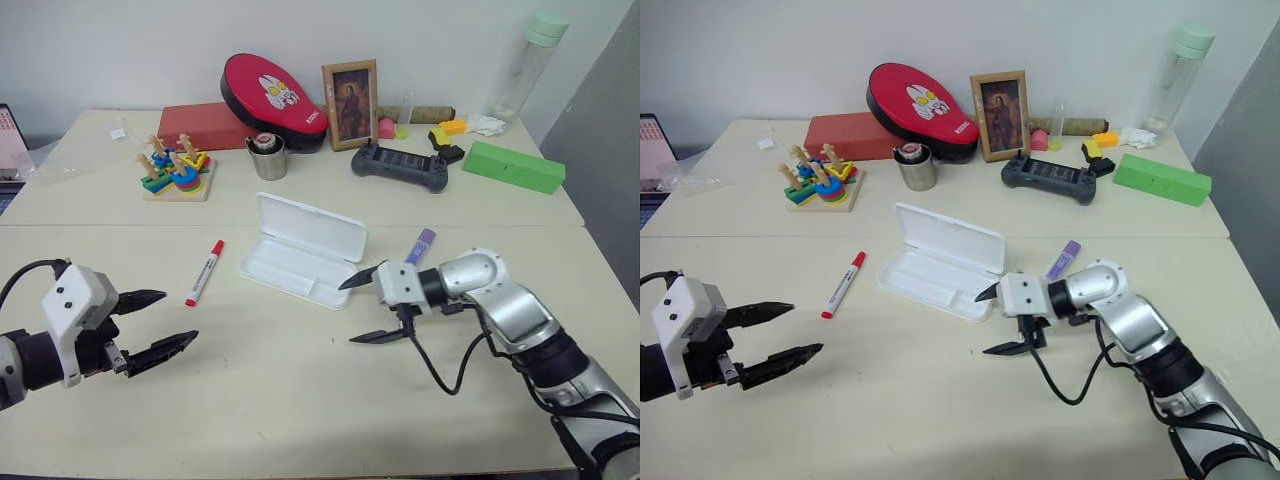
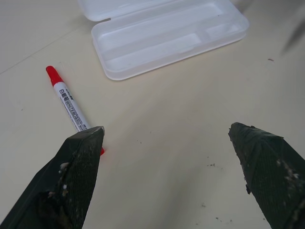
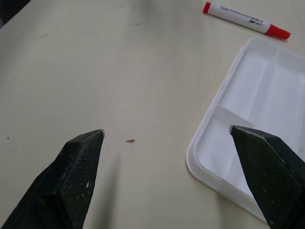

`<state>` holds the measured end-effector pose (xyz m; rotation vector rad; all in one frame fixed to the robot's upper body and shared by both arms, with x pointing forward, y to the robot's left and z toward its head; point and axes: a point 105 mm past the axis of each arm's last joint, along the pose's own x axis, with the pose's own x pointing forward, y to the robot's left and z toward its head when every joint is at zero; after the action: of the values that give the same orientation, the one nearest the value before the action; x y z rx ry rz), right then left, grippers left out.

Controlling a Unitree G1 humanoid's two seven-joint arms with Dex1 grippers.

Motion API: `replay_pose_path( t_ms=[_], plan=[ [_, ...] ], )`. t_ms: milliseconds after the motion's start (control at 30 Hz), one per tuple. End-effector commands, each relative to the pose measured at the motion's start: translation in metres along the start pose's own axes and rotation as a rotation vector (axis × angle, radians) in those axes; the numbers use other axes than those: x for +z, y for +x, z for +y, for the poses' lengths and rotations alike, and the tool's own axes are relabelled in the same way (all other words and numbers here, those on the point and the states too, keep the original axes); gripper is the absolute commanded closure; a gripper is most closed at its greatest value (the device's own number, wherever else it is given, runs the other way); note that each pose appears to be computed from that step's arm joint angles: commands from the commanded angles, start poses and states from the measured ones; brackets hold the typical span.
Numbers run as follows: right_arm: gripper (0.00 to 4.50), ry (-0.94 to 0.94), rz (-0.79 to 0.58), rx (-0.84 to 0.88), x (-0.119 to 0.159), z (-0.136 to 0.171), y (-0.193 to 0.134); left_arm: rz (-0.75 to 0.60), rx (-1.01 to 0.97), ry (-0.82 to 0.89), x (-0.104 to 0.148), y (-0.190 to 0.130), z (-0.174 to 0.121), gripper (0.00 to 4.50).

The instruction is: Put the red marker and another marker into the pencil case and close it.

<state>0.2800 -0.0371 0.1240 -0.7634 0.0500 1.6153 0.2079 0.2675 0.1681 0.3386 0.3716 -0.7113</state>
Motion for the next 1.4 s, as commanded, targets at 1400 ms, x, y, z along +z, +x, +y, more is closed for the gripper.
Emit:
replay_pose_path(
  t_ms=[1400],
  plan=[
    [0.06,0.088,0.034,-0.109,0.016,0.013,-0.081,0.072,-0.269,0.447,0.016,0.109,0.041,0.03]
  ],
)
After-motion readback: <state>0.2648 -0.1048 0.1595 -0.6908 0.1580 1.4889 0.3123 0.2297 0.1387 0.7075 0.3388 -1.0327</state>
